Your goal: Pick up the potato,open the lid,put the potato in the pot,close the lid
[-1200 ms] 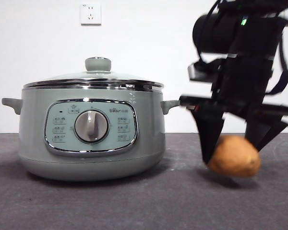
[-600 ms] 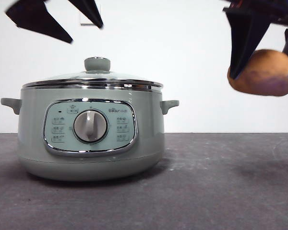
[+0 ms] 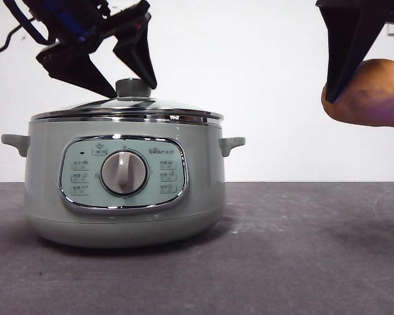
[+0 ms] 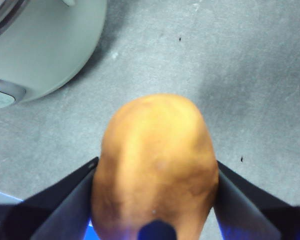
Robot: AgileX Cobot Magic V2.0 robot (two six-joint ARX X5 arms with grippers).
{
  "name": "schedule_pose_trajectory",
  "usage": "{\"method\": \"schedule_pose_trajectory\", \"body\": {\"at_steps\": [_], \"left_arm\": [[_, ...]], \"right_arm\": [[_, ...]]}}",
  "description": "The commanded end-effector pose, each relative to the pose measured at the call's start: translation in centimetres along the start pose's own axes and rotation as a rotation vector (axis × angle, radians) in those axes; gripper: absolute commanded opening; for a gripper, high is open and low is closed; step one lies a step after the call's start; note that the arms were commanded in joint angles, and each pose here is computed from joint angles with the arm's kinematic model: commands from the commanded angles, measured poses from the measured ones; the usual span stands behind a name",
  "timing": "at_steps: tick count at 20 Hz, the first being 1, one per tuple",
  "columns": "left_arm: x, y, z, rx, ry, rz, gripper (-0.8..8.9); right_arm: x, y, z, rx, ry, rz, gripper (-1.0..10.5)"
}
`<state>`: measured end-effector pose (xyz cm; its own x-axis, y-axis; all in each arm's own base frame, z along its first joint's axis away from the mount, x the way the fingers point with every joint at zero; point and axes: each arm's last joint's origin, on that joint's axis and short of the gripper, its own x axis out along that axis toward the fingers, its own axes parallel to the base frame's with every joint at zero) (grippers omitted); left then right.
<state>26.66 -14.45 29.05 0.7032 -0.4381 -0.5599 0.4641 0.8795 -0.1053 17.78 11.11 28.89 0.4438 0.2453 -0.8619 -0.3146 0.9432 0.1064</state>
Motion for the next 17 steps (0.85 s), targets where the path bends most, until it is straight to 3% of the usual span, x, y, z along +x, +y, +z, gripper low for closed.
{"method": "schedule_pose_trajectory", "body": {"at_steps": [1, 3, 6, 12, 17], "left_arm": [[0.3, 0.0, 0.0, 0.014, 0.002, 0.000, 2.74], [0.3, 0.0, 0.0, 0.014, -0.001, 0.000, 2.41], [0.3, 0.0, 0.1, 0.019, -0.003, -0.001, -0.07], [-0.4, -0.2, 1.5, 0.023, -0.088, -0.007, -0.09], [-5.3, -0.8, 5.3, 0.059, -0.252, -0.015, -0.08]], "right_arm": [[0.0, 0.0, 0.0, -0.008, -0.001, -0.004, 0.0], [0.0, 0.0, 0.0, -0.008, -0.001, -0.004, 0.0], [0.0, 0.0, 0.0, -0.009, -0.002, -0.003, 0.0], [0.0, 0.0, 0.1, -0.008, -0.009, -0.001, 0.0], [-0.2, 0.4, 0.9, -0.009, -0.078, 0.065, 0.0]]}}
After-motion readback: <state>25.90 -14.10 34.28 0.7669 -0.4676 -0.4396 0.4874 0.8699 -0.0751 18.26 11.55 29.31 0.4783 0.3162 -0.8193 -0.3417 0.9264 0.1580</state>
